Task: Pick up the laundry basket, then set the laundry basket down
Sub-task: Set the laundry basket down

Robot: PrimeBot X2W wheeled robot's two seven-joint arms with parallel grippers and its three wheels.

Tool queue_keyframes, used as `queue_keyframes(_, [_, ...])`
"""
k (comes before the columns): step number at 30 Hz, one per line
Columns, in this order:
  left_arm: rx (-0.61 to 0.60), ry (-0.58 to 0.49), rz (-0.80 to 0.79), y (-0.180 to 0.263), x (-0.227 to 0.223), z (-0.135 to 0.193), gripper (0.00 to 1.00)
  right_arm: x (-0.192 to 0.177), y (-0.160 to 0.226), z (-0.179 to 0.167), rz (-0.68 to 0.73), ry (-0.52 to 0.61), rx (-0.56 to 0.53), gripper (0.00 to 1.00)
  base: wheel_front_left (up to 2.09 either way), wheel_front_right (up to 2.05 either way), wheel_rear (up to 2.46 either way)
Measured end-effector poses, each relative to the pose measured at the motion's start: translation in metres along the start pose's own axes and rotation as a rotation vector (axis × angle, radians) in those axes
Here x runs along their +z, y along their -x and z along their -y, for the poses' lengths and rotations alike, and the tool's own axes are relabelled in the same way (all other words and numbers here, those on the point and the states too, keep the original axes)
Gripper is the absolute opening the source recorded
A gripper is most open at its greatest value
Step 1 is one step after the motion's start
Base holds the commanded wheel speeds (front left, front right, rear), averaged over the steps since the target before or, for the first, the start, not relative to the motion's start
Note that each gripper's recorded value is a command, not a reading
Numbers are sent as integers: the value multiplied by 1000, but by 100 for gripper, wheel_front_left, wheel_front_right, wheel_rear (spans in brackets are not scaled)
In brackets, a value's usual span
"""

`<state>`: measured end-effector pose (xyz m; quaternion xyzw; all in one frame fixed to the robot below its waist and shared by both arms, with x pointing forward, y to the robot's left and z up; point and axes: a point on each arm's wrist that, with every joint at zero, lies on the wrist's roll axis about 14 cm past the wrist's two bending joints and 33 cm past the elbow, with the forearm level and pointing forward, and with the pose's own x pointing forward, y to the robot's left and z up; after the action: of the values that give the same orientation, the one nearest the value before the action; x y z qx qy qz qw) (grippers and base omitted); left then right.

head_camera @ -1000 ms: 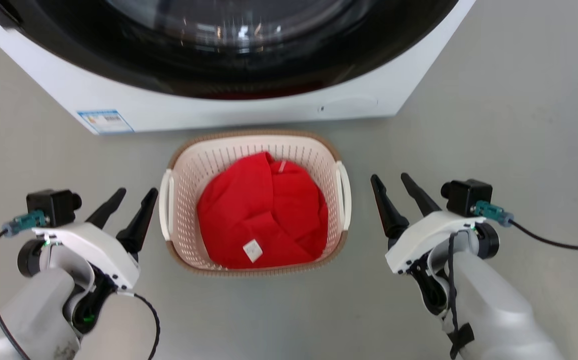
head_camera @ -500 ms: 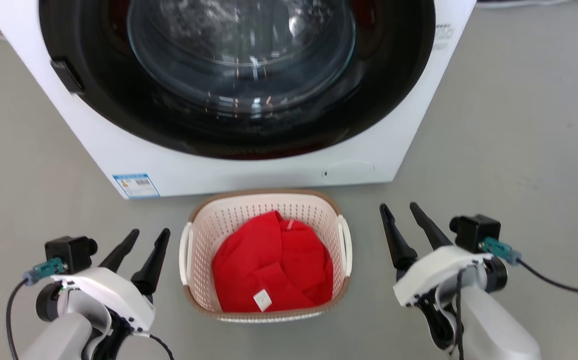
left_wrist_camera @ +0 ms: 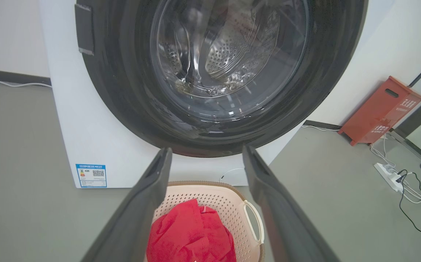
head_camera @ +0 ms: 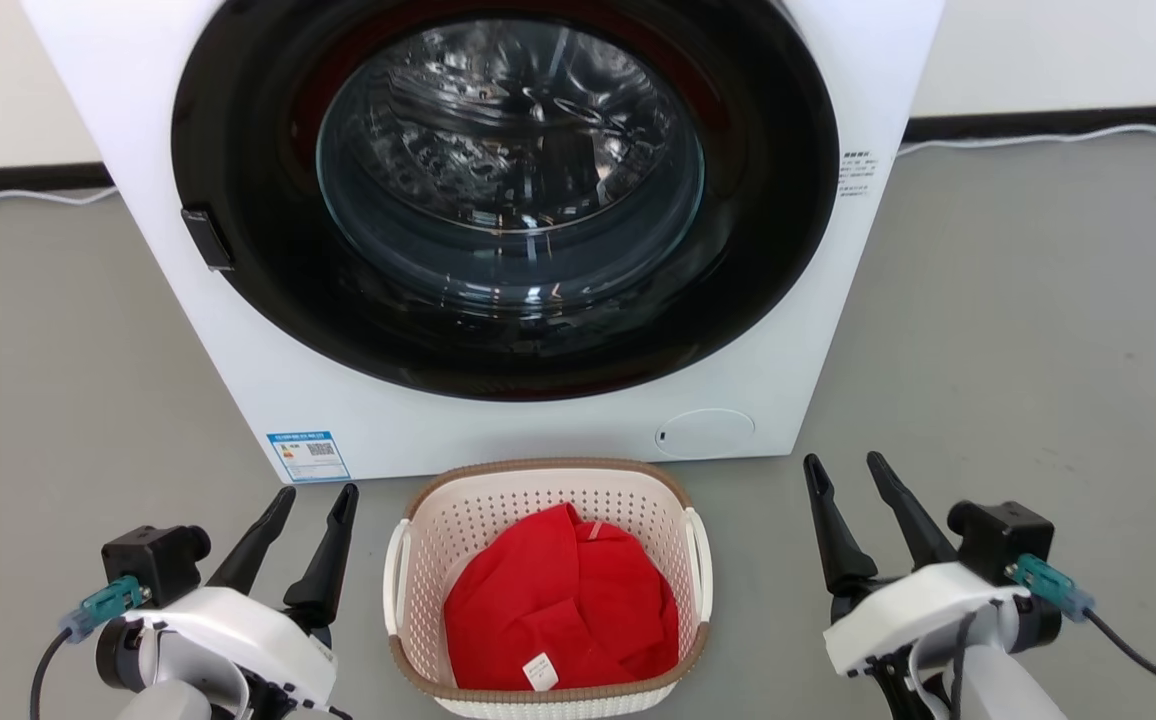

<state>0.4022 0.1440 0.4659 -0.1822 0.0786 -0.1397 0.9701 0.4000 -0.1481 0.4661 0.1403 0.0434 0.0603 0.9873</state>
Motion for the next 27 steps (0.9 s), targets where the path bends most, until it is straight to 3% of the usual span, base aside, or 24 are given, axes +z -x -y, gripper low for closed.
queue_keyframes(20, [67,-60,208,42,42,0,100,59,45,6,224,90,-26,100,0,0,0])
queue_keyframes(27, [93,-78,223,51,39,0,100,58,56,12,225,105,-49,100,0,0,0])
